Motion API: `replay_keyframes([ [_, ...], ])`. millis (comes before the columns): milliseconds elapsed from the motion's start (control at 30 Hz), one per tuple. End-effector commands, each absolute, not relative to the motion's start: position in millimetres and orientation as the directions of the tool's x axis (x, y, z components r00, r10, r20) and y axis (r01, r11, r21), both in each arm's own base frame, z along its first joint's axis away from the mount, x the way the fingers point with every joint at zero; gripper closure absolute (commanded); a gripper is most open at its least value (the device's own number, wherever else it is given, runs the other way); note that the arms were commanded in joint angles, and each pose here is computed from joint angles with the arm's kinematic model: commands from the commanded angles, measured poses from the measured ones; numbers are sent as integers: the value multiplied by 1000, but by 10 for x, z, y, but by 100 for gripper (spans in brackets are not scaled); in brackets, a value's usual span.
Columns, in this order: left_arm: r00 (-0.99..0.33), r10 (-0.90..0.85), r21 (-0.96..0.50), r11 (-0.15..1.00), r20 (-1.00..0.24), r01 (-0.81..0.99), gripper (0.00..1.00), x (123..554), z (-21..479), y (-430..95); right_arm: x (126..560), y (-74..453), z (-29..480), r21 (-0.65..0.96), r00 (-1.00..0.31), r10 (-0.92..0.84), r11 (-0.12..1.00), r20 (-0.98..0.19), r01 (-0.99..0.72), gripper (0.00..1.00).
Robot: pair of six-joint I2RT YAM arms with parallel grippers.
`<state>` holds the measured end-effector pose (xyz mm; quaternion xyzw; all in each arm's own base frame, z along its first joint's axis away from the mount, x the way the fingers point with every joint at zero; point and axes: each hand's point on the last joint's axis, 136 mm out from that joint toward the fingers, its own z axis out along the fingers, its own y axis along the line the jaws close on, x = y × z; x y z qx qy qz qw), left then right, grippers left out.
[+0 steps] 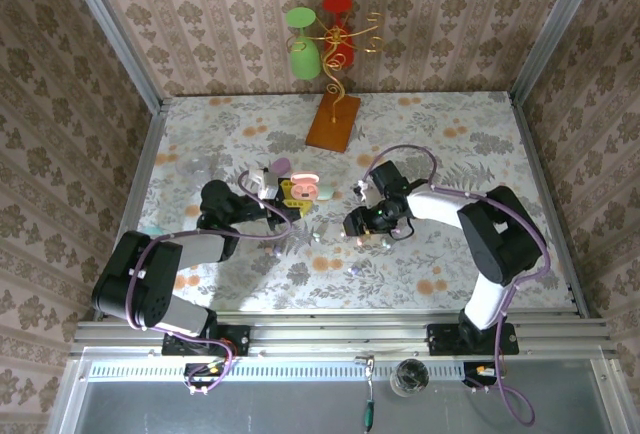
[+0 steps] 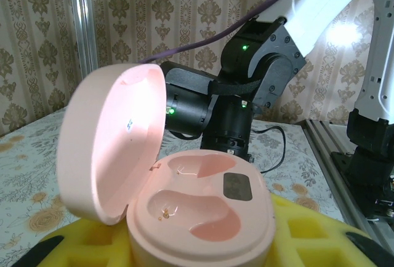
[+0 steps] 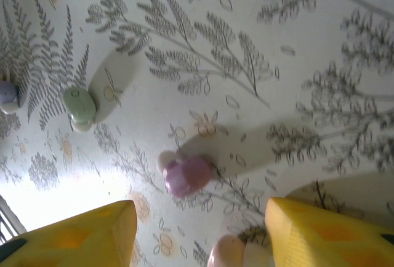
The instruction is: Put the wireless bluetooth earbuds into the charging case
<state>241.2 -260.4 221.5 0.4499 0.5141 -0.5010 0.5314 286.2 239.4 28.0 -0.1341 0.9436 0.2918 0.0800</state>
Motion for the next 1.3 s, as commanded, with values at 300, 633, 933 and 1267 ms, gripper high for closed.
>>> replay_keyframes([
  [300, 25, -78, 20, 64, -997, 998, 63, 2333, 2271, -2607, 2367, 2412, 325, 596, -962, -228, 755, -151, -272, 43],
  [633, 24, -78, 19, 61, -997, 998, 64, 2344, 2272, -2611, 2318, 2428, 456, 577, -956, -213, 762, -203, -293, 44],
  [933, 20, -76, 15, 56, -997, 998, 64, 2354, 2260, -2619, 2662, 2353, 492, 587, -967, -118, 776, -224, -231, 57],
  [1267, 13, -75, 9, 50, -997, 999, 64, 2349, 2256, -2628, 2656, 2461, 234, 630, -979, -136, 750, -151, -201, 58],
])
